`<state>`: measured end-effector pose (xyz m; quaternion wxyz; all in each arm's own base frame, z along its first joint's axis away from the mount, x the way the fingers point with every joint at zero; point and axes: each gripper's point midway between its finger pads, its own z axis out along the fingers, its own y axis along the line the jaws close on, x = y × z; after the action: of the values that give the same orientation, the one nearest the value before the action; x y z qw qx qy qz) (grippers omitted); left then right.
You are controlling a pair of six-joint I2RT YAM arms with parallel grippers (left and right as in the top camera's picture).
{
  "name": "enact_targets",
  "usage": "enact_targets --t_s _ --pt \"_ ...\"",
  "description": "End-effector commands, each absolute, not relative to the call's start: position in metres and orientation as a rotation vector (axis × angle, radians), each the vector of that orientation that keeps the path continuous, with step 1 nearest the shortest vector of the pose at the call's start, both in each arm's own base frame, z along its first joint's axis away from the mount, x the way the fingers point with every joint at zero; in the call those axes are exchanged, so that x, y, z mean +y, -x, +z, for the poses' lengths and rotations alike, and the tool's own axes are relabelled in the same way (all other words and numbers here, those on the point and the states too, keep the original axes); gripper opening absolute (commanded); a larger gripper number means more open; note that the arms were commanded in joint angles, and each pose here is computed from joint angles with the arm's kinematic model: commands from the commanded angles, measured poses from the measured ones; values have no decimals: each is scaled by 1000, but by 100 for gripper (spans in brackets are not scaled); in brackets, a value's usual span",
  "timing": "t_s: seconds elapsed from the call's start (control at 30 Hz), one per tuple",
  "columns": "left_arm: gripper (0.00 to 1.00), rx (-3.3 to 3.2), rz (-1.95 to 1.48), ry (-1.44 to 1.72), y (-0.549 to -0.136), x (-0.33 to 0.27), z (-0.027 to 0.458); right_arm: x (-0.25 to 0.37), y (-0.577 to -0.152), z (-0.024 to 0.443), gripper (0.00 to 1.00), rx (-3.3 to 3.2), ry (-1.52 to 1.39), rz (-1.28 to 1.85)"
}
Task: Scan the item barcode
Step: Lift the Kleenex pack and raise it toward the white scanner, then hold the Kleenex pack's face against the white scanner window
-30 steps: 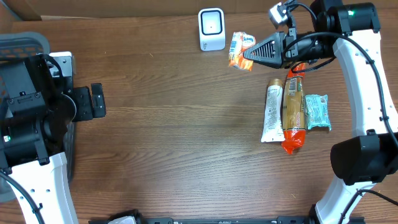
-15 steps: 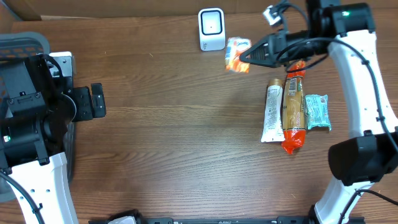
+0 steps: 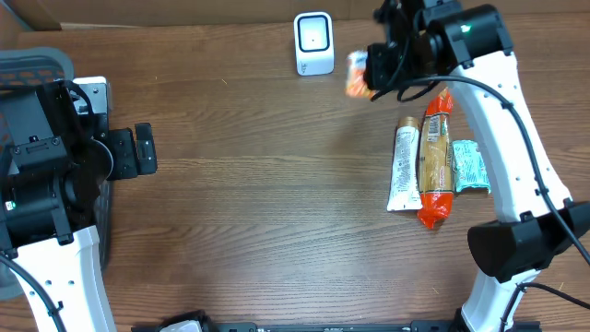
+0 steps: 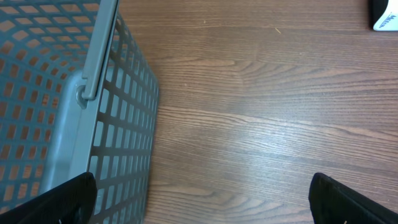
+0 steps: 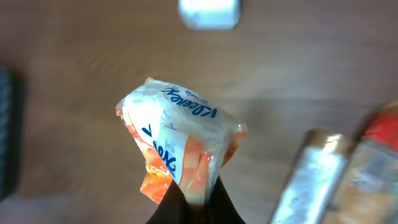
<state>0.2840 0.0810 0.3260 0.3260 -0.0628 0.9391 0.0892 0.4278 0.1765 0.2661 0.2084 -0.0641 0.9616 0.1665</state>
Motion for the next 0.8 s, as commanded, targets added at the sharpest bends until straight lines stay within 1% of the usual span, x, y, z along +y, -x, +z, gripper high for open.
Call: enact_targets --t_s 0.0,0.13,0.23,0.33,0.5,0.67,0.77 --pt "100 2450 237 153 -285 82 330 148 -444 304 3 2536 66 275" --pt "100 2450 236 154 -285 82 330 144 -468 313 3 2422 136 111" --pt "100 2450 237 153 -285 82 330 152 -489 309 4 2351 178 -37" --pt "100 2450 236 154 -285 82 330 175 -517 291 4 2280 260 -161" --pt "100 2450 237 153 -285 82 330 204 -555 258 4 2206 387 -235" --pt "100 2450 237 153 -285 82 330 218 -587 222 4 2137 486 -363" --pt "100 2450 237 153 -285 82 330 220 -606 209 4 2063 506 -498"
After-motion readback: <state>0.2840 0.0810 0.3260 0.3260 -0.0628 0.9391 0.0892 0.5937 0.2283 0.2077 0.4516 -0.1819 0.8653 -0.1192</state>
